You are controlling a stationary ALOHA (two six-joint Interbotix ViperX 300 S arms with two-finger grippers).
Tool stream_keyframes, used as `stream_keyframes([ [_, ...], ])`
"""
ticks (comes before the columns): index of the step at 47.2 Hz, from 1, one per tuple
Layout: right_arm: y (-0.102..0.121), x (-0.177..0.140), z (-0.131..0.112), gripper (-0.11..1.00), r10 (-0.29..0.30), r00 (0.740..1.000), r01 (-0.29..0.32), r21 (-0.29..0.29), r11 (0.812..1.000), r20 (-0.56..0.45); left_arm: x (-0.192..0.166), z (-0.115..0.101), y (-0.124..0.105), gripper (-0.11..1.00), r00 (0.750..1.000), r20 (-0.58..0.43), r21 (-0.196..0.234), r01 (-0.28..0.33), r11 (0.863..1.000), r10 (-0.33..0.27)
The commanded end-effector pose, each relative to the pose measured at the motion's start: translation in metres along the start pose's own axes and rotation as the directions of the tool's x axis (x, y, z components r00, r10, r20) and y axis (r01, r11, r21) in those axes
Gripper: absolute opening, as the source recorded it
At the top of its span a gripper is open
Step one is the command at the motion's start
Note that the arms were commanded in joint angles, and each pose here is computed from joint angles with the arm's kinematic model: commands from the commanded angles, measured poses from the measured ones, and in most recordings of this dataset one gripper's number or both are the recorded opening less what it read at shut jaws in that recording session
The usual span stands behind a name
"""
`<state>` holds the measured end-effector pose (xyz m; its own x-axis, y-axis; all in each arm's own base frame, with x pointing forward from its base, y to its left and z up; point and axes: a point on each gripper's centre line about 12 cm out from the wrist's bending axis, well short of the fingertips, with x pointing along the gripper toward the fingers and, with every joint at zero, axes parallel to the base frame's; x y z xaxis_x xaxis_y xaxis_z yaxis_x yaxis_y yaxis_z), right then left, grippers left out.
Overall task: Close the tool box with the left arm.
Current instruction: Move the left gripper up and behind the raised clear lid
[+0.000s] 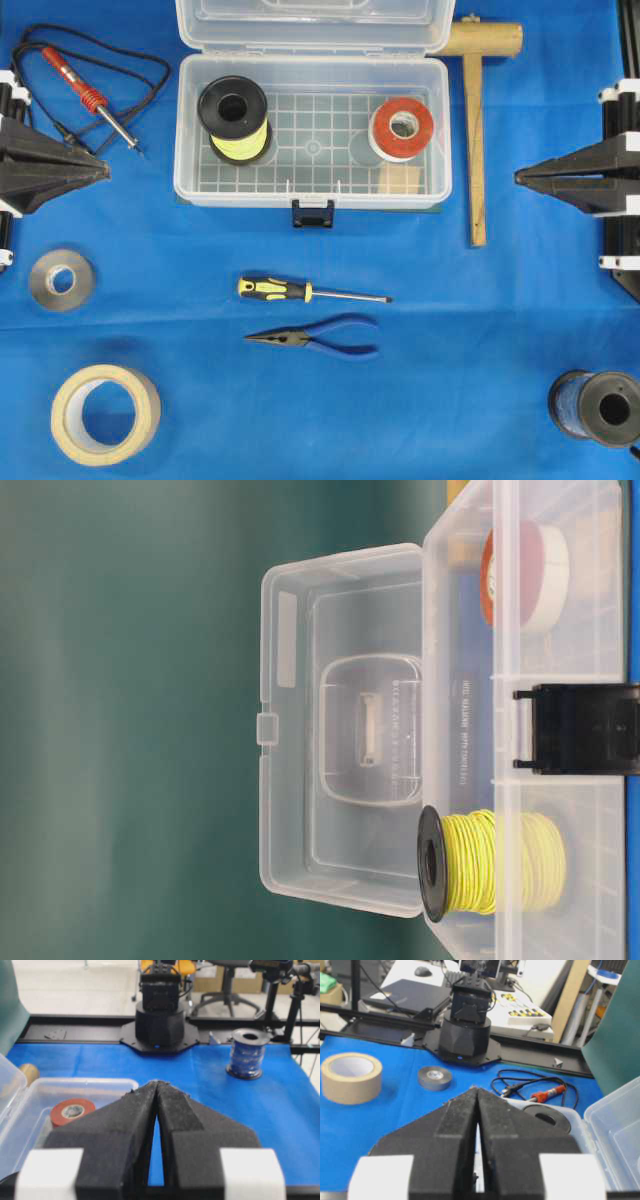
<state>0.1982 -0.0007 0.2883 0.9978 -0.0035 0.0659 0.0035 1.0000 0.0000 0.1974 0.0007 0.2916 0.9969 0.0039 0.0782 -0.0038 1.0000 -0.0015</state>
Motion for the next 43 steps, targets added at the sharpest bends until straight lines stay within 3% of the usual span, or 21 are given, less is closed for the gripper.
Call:
stream_keyframes([
  [1, -0.005, 0.005, 0.018, 0.00, -0.022, 0.999, 0.022, 0.002, 1.000, 0.041, 0.005, 0.008, 0.002, 0.00, 1.000, 0.018, -0.008, -0.013, 1.000, 0.013],
  [10, -0.008, 0.008, 0.018, 0.00, -0.041, 0.999, 0.041, 0.000, 0.999, -0.003, 0.011, 0.021, 0.007, 0.00, 0.999, 0.029, 0.021, -0.035, 0.999, 0.035],
  [19, -0.013, 0.009, 0.015, 0.00, -0.062, 0.998, 0.062, -0.004, 0.998, -0.023, 0.022, 0.036, 0.035, 0.00, 0.986, -0.040, 0.054, -0.159, 0.986, 0.161],
  [26, -0.013, 0.010, 0.011, 0.00, -0.062, 0.997, 0.062, -0.001, 0.998, -0.043, 0.032, 0.048, 0.067, 0.01, 0.941, -0.185, 0.082, -0.271, 0.959, 0.282],
  [32, -0.013, 0.010, 0.010, 0.00, -0.062, 0.996, 0.062, -0.002, 0.998, -0.057, 0.043, 0.055, 0.092, 0.02, 0.893, -0.274, 0.158, -0.323, 0.933, 0.356],
  [36, -0.013, 0.010, 0.009, 0.00, -0.062, 0.996, 0.062, -0.001, 0.998, -0.066, 0.051, 0.057, 0.108, 0.16, 0.868, -0.305, 0.199, -0.344, 0.918, 0.391],
  [43, -0.013, 0.010, 0.005, 0.00, -0.062, 0.994, 0.062, -0.001, 0.998, -0.087, 0.063, 0.057, 0.135, 0.59, 0.825, -0.348, 0.217, -0.391, 0.894, 0.446],
])
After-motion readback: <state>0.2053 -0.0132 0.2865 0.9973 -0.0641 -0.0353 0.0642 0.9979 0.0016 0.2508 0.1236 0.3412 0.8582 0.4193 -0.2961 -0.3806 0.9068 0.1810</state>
